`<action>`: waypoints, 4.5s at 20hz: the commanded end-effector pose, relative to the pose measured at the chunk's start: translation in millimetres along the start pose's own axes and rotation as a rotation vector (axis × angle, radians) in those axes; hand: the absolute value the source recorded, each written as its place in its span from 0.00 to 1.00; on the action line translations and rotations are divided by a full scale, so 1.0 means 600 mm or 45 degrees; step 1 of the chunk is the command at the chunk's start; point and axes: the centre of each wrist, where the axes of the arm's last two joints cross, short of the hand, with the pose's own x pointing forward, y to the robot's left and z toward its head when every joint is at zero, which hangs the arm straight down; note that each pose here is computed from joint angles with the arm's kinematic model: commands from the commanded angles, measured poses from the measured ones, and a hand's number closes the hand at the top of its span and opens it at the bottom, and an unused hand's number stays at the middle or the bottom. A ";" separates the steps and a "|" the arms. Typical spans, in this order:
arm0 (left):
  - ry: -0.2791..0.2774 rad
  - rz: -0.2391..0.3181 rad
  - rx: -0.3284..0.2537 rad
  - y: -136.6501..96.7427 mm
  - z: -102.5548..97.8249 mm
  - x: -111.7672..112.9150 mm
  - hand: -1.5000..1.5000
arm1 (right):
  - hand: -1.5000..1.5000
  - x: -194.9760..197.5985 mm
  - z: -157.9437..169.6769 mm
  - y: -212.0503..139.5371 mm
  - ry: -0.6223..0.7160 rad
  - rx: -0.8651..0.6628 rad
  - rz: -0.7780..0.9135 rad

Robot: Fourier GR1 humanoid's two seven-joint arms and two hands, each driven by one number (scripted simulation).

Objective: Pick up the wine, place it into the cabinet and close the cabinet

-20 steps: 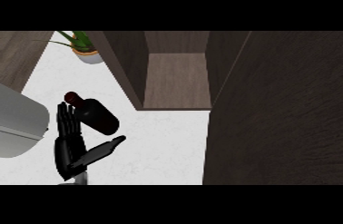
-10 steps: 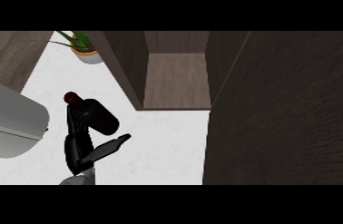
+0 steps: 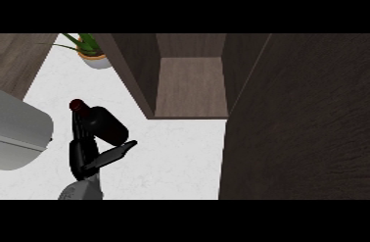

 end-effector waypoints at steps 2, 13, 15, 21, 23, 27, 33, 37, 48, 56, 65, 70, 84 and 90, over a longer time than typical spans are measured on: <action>-0.028 0.043 0.007 0.000 0.019 -0.033 0.00 | 0.00 0.027 0.033 0.000 -0.081 0.051 -0.052; -0.043 0.093 -0.190 -0.038 -0.001 -0.043 1.00 | 0.00 0.028 0.031 0.012 -0.060 0.050 -0.085; -0.045 0.029 -0.197 -0.054 -0.011 -0.034 1.00 | 0.00 0.022 0.044 -0.005 -0.065 0.029 -0.067; -0.061 -0.108 -0.360 -0.005 -0.009 -0.026 1.00 | 0.00 0.008 0.043 0.005 -0.042 0.036 -0.067; 0.035 -0.026 -0.443 0.049 0.016 -0.027 1.00 | 0.00 0.015 0.022 -0.001 -0.034 0.026 -0.064; 0.078 0.078 -0.523 0.089 0.009 0.009 1.00 | 0.00 0.030 0.037 0.004 -0.032 0.024 -0.069; -0.147 -0.003 -0.459 0.094 -0.016 0.044 1.00 | 0.00 0.030 0.039 0.012 -0.044 0.038 -0.076; -0.148 0.145 -0.513 0.081 0.009 0.085 1.00 | 0.00 0.026 0.033 0.005 -0.038 0.049 -0.070; -0.108 0.209 -0.641 -0.006 0.019 0.238 1.00 | 0.00 0.035 0.033 -0.005 -0.052 0.042 -0.070; -0.072 0.234 -0.727 -0.120 0.019 0.278 1.00 | 0.00 0.007 0.031 -0.013 -0.047 0.035 -0.091; -0.063 0.309 -0.746 -0.218 0.029 0.356 1.00 | 0.00 0.003 0.024 0.003 -0.027 0.030 -0.097; -0.074 0.296 -0.732 -0.283 0.060 0.345 1.00 | 0.00 -0.006 0.023 0.003 -0.059 0.041 -0.096; -0.108 0.195 -0.643 -0.334 -0.002 0.390 1.00 | 0.00 0.026 0.060 -0.004 -0.045 0.062 -0.082; -0.106 0.181 -0.595 -0.368 0.015 0.338 1.00 | 0.00 0.037 0.050 -0.004 -0.066 0.068 -0.049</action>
